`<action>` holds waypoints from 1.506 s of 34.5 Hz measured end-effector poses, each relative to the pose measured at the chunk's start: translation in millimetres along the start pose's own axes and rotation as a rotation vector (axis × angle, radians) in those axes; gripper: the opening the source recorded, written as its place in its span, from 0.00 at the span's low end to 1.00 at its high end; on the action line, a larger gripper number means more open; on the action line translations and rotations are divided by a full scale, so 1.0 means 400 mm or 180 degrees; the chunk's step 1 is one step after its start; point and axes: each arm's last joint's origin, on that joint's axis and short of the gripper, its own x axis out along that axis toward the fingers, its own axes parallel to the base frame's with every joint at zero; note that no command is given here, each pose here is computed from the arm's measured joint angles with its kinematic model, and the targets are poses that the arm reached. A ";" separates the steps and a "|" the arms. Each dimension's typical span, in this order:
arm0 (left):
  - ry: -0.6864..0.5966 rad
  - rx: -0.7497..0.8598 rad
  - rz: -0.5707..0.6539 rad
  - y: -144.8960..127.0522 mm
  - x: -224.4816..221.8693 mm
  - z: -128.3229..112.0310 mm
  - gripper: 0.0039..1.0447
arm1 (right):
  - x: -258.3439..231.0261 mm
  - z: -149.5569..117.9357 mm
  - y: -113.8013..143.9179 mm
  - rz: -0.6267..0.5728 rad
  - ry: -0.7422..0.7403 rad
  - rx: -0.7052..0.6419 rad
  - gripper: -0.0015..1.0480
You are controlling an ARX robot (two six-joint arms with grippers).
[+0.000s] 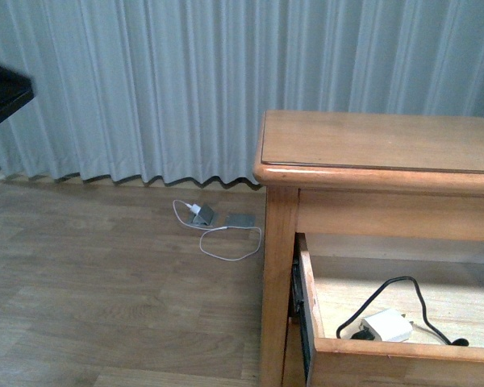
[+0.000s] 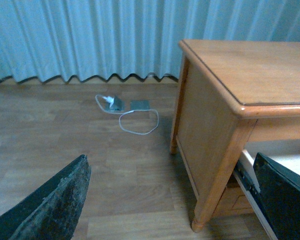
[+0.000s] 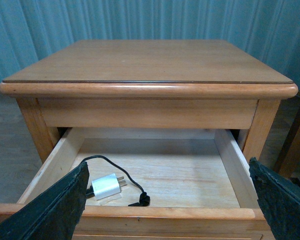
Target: Put charger into drawer
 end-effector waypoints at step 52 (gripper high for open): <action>-0.0078 0.0036 0.0529 0.076 -0.248 -0.221 0.04 | 0.000 0.000 0.000 -0.0004 0.0001 0.0000 0.91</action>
